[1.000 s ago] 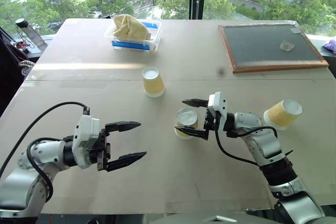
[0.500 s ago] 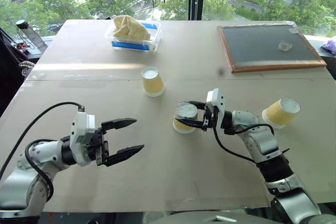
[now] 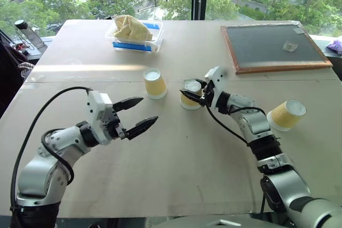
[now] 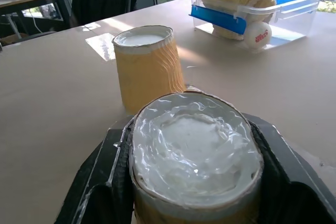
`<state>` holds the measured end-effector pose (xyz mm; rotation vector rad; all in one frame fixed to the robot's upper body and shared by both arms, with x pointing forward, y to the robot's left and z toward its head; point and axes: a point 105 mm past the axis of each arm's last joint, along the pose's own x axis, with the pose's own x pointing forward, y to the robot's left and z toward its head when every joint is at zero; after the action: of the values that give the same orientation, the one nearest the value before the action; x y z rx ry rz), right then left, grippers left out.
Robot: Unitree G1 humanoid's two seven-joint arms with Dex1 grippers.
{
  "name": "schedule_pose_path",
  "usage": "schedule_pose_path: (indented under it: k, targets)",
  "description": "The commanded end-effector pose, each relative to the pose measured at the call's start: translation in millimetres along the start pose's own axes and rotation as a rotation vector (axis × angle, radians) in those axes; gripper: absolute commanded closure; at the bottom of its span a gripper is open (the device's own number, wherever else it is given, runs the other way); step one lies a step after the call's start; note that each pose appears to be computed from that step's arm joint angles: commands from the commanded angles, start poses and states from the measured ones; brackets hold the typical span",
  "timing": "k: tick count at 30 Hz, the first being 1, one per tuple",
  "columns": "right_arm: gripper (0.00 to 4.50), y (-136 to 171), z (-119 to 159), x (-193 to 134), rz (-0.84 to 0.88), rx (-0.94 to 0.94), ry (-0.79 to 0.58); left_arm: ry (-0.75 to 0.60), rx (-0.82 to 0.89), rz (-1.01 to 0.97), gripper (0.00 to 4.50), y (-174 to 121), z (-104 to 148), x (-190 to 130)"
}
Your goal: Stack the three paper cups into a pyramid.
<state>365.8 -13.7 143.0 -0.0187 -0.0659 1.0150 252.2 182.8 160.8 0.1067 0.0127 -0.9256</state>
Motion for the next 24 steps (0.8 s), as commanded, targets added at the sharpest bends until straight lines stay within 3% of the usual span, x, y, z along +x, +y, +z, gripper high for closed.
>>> schedule_pose_path:
  k: [1,3,8,15,20,24]
  targets:
    - [0.74,1.4,17.4,-7.7,0.022,-0.065,-0.051,-0.010,0.036,-0.027,0.00,-5.1,8.7,2.1]
    - [0.08,3.6,16.1,-17.3,0.034,-0.099,-0.037,-0.008,0.038,-0.048,0.00,-8.4,10.3,2.9]
    - [0.08,6.5,15.5,-59.5,0.011,-0.190,0.015,-0.034,0.028,-0.146,0.00,-20.0,34.0,10.2]
    - [0.08,4.4,38.7,-144.5,-0.189,-0.369,0.014,0.006,0.068,-0.342,0.00,-34.9,54.5,38.0]
    - [0.08,-6.3,66.2,-191.7,-0.424,-0.365,-0.016,-0.019,0.069,-0.425,0.00,-36.6,60.3,64.7]
    - [0.08,-20.3,61.1,-239.8,-0.707,-0.317,0.028,-0.039,0.093,-0.522,0.00,-41.5,65.6,88.4]
